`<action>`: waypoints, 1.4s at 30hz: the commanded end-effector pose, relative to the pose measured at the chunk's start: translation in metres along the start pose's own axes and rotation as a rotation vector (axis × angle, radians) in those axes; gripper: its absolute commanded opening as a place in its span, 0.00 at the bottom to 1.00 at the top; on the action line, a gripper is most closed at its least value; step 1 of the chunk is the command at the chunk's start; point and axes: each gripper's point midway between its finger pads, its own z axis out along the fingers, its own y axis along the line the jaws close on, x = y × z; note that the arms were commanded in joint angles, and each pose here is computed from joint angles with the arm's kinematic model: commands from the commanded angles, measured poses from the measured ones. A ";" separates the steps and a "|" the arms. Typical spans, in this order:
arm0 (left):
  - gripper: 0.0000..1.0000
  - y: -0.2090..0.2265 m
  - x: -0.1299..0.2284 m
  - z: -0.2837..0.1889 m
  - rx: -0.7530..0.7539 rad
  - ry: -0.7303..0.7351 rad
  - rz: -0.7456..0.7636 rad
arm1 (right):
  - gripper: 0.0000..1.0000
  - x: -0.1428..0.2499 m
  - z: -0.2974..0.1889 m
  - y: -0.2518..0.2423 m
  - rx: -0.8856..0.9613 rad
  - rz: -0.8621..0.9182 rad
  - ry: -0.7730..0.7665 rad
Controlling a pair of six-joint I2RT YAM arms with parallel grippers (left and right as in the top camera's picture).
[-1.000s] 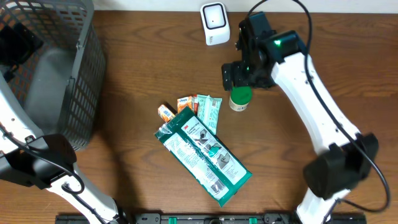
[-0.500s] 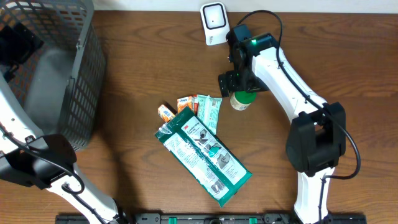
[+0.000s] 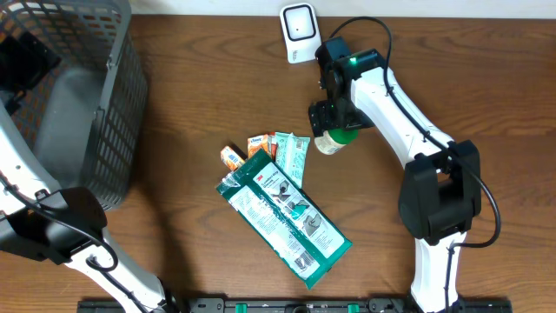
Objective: Scan the item barcode
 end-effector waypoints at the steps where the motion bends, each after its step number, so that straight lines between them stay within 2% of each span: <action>1: 0.98 -0.004 -0.001 -0.015 0.024 -0.029 0.003 | 0.90 -0.004 -0.011 0.022 -0.111 -0.036 -0.014; 3: 0.98 -0.004 -0.001 -0.015 0.024 -0.029 0.003 | 0.92 -0.012 -0.031 0.031 -0.163 -0.051 -0.060; 8: 0.98 -0.004 -0.001 -0.015 0.024 -0.029 0.003 | 0.99 -0.012 -0.037 0.031 -0.165 -0.052 -0.070; 15: 0.98 -0.004 -0.001 -0.015 0.024 -0.029 0.003 | 0.99 -0.011 -0.034 0.029 -0.158 -0.049 -0.062; 28: 0.98 -0.004 -0.001 -0.015 0.024 -0.029 0.003 | 0.99 0.007 0.024 0.040 -0.145 -0.083 -0.027; 35: 0.98 -0.004 -0.001 -0.015 0.024 -0.029 0.003 | 0.83 0.008 0.037 0.024 -0.041 -0.087 -0.041; 39: 0.98 -0.004 -0.001 -0.015 0.024 -0.029 0.003 | 0.78 0.007 0.034 0.021 -0.021 -0.112 -0.053; 42: 0.98 -0.004 -0.001 -0.015 0.024 -0.029 0.003 | 0.79 0.007 0.034 0.022 -0.022 -0.113 -0.052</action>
